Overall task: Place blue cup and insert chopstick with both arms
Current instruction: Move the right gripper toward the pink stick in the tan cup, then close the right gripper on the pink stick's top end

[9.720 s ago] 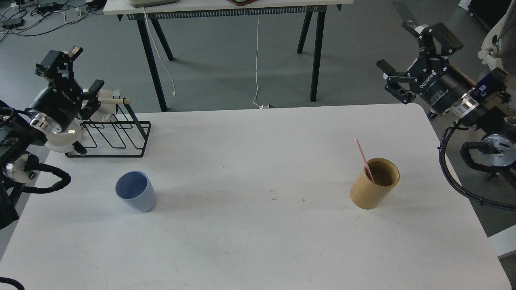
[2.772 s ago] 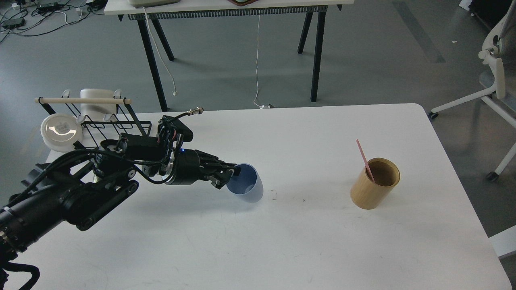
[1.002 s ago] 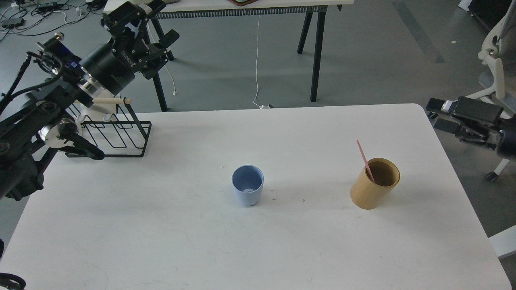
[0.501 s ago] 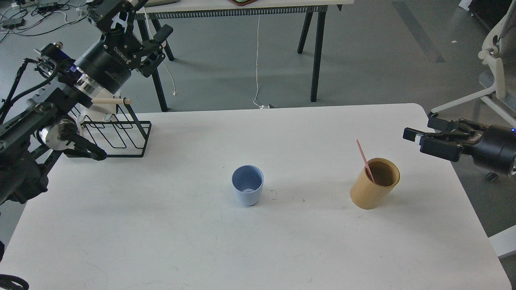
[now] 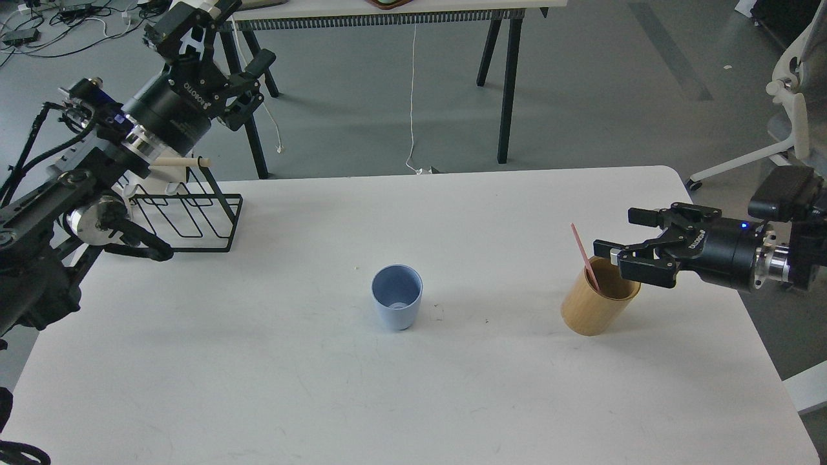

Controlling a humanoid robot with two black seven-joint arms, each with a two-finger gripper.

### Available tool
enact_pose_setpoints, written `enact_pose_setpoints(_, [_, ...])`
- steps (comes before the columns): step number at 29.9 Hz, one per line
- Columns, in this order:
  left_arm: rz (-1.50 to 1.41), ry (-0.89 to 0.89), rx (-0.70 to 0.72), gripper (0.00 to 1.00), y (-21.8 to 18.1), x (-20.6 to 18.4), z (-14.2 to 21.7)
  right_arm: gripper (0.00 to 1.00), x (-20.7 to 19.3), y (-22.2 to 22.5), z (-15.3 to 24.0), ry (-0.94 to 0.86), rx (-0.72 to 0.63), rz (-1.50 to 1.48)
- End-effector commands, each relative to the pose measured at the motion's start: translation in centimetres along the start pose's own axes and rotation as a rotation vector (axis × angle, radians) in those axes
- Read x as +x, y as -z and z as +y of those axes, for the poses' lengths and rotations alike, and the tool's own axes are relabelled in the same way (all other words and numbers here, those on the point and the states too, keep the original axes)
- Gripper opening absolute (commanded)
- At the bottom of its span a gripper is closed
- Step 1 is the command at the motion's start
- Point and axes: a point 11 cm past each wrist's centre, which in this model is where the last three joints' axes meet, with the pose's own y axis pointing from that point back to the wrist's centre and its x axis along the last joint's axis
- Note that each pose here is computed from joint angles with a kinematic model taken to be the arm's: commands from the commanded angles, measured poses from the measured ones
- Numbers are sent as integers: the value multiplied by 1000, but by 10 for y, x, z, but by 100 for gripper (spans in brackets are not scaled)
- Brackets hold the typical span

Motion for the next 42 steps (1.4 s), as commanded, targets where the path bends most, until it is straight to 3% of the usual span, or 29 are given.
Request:
enact_pose_setpoints(1, [8, -1, -1, 84, 2, -1, -1, 84, 1, -2, -13, -16, 7, 31])
enact_pose_setpoints(13, [19, -11, 8, 85, 9, -1, 5, 57, -3, 6, -48, -2, 56, 47])
enact_pose_setpoints(21, [22, -23, 17, 85, 12, 2, 8, 51, -3, 7, -49, -5, 61, 46])
enact_pose_setpoints(32, [27, -27, 21, 86, 15, 2, 10, 28, -2, 5, -45, -5, 52, 51])
enact_pose_setpoints(42, [28, -27, 22, 86, 16, 2, 10, 22, 0, 2, -41, -6, 43, 51])
